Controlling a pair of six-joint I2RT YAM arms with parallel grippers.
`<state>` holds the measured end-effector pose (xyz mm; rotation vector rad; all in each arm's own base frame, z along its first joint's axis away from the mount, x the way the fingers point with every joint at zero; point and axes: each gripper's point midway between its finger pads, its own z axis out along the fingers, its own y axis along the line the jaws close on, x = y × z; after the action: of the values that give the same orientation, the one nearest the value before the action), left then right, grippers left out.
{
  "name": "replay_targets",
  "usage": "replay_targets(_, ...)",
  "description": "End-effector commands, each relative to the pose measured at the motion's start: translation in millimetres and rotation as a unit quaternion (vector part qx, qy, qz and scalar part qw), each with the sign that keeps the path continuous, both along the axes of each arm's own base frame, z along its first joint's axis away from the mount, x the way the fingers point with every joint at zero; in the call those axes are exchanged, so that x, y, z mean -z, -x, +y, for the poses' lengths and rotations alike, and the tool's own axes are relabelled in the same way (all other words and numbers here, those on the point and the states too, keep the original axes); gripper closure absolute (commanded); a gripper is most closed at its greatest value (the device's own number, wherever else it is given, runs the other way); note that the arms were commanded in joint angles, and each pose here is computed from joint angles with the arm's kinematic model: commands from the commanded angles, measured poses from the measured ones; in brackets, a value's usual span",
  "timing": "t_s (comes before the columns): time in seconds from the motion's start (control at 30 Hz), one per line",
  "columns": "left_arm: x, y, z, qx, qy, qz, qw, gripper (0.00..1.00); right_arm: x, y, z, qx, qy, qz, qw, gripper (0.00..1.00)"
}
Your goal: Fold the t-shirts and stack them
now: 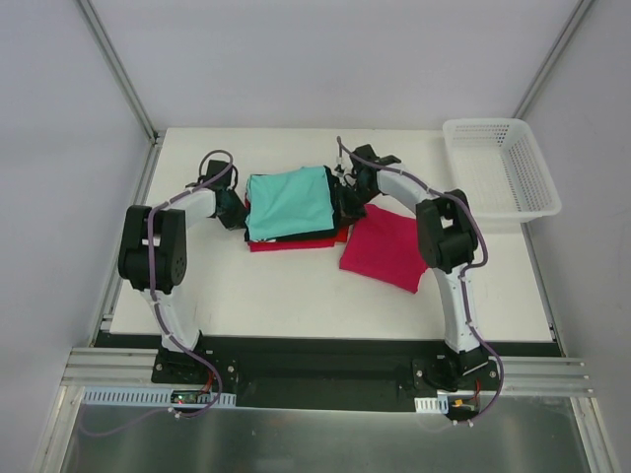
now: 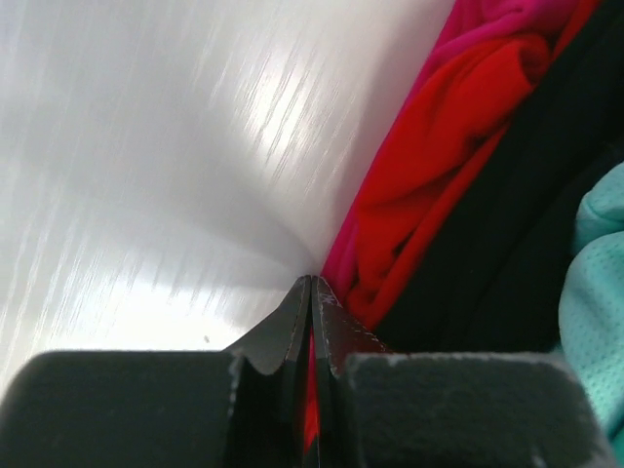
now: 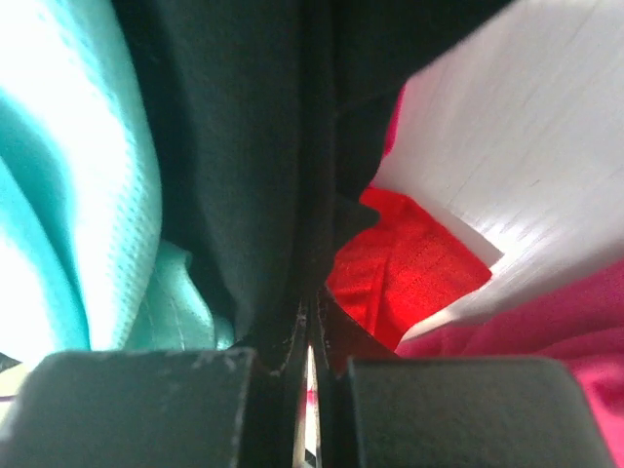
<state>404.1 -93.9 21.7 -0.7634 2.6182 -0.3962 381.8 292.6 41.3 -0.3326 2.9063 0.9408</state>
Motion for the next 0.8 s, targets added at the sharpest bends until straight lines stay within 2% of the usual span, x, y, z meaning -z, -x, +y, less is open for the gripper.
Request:
replay_targets(0.0, -19.8, 30.6, -8.5, 0.02, 0.018, -0.002, 1.0, 1.0, -31.4, 35.6, 11.3, -0.027, -0.007, 0.001, 1.0, 1.0)
replay_targets(0.27, -52.1, 69.2, 7.6, 0.02, -0.012, -0.036, 0.999, 1.0, -34.0, 91.5, 19.2, -0.063, 0.028, -0.001, 0.998, 1.0)
replay_targets(0.53, -55.7, 106.7, 19.1, 0.017, -0.028, -0.04, 0.999, 1.0, -28.9, 142.5, 17.8, -0.078, 0.069, 0.003, 0.995, 1.0)
replay_targets(0.77, -58.0, 128.1, 19.5, 0.02, -0.022, -0.051, 0.998, 1.0, -29.9, 150.2, 4.4, -0.06, 0.11, -0.023, 0.992, 1.0)
